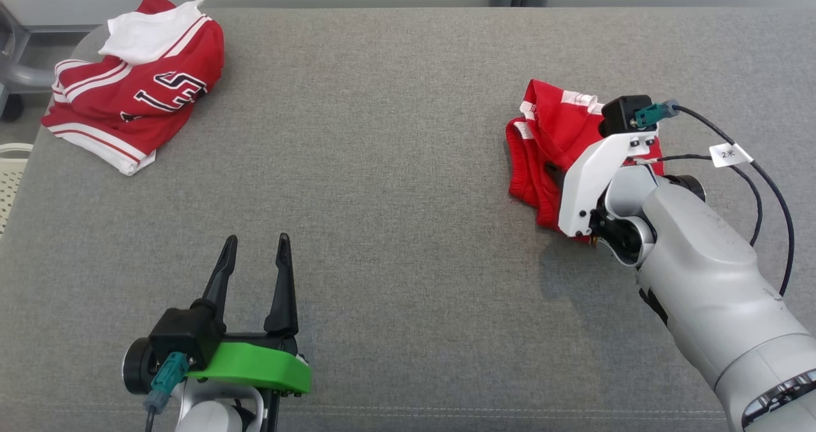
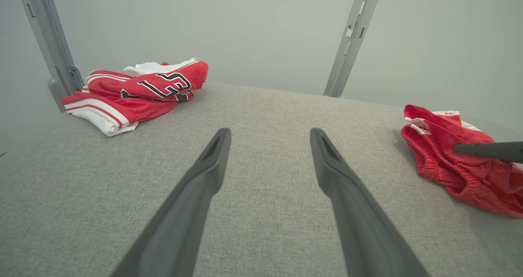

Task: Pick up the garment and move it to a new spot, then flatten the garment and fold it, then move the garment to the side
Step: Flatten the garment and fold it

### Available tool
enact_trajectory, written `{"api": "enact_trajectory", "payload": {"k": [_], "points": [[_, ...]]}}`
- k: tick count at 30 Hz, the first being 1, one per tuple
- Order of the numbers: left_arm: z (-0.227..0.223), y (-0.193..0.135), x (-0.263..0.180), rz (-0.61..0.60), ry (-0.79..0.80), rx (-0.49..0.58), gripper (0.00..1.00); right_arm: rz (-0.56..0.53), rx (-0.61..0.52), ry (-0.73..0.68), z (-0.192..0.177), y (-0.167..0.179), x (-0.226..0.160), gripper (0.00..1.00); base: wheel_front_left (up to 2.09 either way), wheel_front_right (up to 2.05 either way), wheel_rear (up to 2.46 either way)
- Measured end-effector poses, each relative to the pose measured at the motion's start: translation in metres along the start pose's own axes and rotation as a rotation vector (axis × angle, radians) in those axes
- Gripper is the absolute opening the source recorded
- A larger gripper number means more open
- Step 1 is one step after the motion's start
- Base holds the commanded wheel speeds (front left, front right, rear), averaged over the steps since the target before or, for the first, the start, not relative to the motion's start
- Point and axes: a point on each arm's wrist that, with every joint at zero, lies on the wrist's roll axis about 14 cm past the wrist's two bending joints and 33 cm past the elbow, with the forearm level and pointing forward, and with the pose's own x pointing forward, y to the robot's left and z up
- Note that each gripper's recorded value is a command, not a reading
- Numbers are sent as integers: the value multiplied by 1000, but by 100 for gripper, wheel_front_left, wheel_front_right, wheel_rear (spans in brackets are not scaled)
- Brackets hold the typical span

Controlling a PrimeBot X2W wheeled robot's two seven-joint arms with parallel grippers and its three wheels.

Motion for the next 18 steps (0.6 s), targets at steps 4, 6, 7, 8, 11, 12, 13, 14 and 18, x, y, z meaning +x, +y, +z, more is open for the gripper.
{"api": "enact_trajectory", "payload": {"k": [4, 6, 7, 8, 11, 12, 13, 14, 18], "points": [[-1, 0, 1, 0, 3, -2, 100, -5, -23, 36, -14, -1, 2, 0, 0, 0, 0], [-2, 0, 1, 0, 4, -2, 100, -11, -57, 54, -19, -2, 2, 0, 0, 0, 0], [-2, 0, 1, 0, 5, -2, 100, -13, -71, 62, -21, -2, 2, 0, 0, 0, 0], [-2, 0, 1, 0, 5, -2, 100, -13, -81, 68, -23, -1, 2, 0, 0, 0, 0], [-3, 0, 1, -1, 6, -2, 100, -14, -112, 80, -26, 0, 2, 0, 0, 0, 0], [-3, 0, 1, 0, 6, -3, 100, -14, -128, 82, -27, 0, 1, 0, 0, 0, 0], [-3, 0, 1, 0, 6, -2, 100, -15, -145, 83, -28, 0, 1, 0, 0, 0, 0], [-3, 0, 1, -1, 7, -2, 100, -17, -155, 80, -28, -1, 1, 0, 0, 0, 0], [-1, -2, 1, -6, 2, -2, 100, -14, -172, 59, -25, 2, -2, 100, 0, 0, 0]]}}
